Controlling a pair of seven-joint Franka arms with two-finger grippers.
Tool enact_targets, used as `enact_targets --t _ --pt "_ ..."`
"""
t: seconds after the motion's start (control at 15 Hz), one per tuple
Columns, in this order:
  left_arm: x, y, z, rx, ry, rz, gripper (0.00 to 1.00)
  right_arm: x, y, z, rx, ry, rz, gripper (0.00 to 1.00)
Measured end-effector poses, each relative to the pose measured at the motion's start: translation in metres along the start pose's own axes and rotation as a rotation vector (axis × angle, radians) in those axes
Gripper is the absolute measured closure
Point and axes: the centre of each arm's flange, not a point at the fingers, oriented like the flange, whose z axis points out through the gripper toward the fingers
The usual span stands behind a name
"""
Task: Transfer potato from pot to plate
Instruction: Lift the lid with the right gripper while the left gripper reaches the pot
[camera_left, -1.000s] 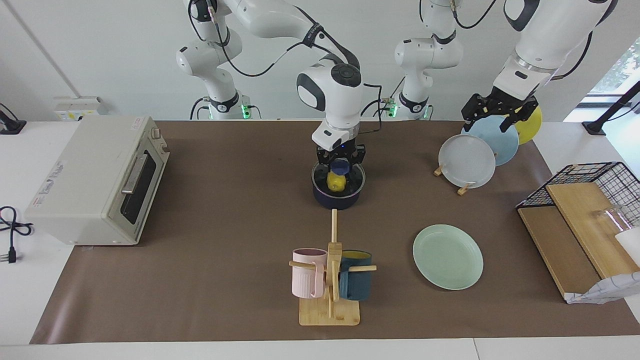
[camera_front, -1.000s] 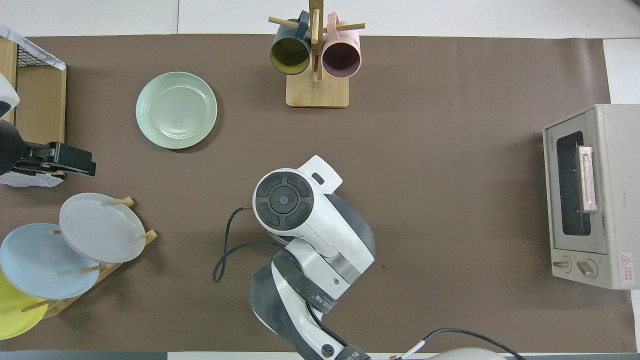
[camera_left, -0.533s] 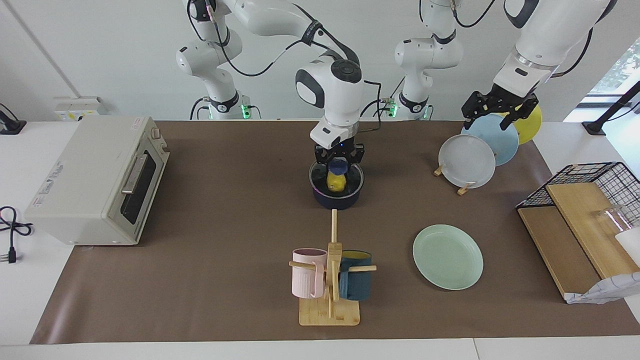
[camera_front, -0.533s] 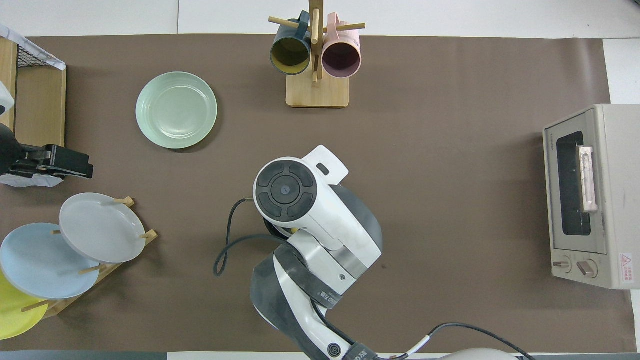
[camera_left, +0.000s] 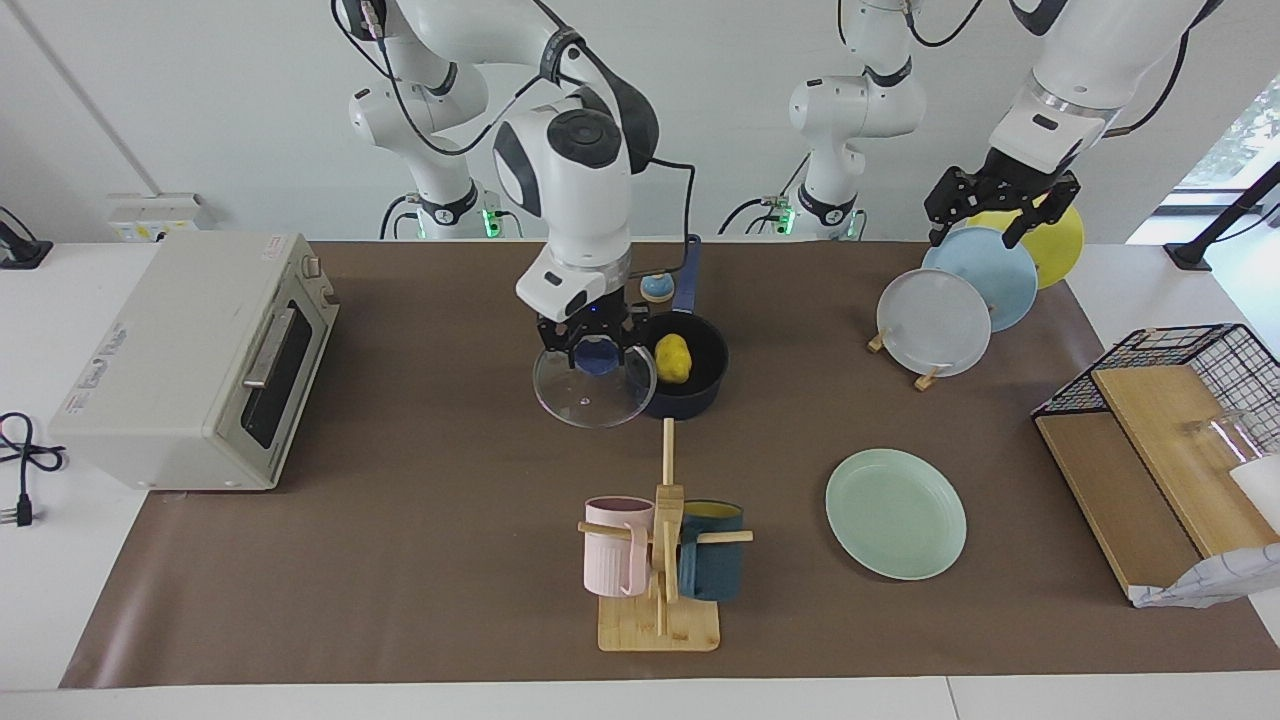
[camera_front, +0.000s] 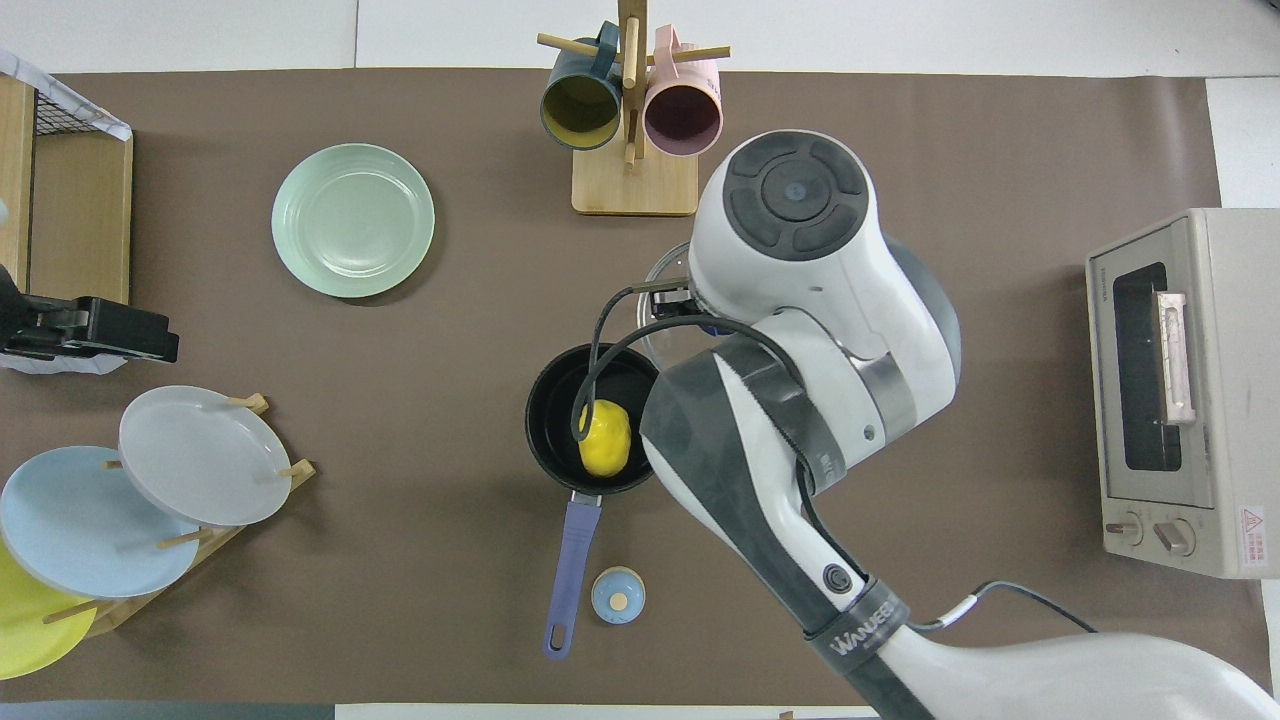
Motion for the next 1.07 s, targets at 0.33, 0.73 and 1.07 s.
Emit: enact_targets --t 0.33,0.73,1.07 --pt "-0.005 0.117 0.022 -0.011 0.048 -0.048 0.0 0.012 0.039 0.005 -0.013 -0.034 -0.023 0.34" --pt "-0.024 0.267 0.124 -0.042 0.067 -0.059 0.0 0.025 0.104 0.019 -0.021 -0.076 -0.024 0.34" --pt "-0.007 0.315 0.23 -0.024 0.02 -0.043 0.0 0.016 0.137 0.042 -0.029 -0.134 -0.026 0.34"
